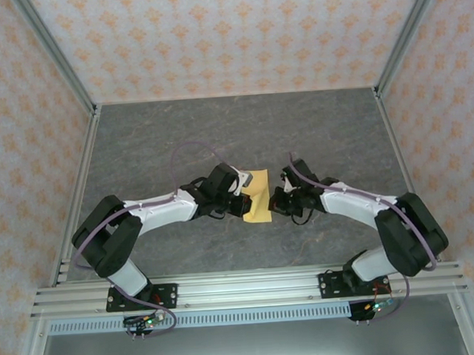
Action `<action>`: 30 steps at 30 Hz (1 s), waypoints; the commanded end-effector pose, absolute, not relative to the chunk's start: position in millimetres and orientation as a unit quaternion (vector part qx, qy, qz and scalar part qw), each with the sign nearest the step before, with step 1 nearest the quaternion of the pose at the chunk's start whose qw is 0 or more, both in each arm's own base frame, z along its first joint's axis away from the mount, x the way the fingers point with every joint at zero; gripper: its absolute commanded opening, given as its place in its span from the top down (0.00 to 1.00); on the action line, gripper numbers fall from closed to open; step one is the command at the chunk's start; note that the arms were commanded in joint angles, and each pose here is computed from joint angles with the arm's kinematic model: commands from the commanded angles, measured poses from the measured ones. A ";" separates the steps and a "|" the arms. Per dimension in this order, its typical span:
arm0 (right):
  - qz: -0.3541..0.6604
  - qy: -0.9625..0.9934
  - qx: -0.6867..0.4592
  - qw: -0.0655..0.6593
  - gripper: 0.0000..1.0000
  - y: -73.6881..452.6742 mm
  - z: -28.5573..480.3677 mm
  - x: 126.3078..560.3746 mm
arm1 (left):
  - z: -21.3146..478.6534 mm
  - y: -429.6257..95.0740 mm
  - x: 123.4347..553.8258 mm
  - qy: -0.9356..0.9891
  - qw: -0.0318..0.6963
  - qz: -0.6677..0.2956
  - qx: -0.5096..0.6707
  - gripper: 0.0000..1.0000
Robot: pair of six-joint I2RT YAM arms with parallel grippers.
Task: Fold a paper plane with a square sheet of paper (fold left side to right side)
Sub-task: Fold the triangle a second time at the center of the table.
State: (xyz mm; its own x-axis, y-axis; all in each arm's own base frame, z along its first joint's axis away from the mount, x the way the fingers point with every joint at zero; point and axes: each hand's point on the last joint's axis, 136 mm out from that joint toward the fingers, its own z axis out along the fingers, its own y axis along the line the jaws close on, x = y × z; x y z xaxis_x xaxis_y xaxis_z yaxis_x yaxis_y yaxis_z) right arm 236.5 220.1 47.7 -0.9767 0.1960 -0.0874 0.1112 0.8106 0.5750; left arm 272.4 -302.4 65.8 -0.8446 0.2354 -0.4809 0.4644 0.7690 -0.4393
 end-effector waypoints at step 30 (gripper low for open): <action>0.196 0.978 0.055 0.034 0.99 213.0 7.5 221.9 | 42.6 -278.9 290.0 0.942 0.114 -0.232 0.212 1.00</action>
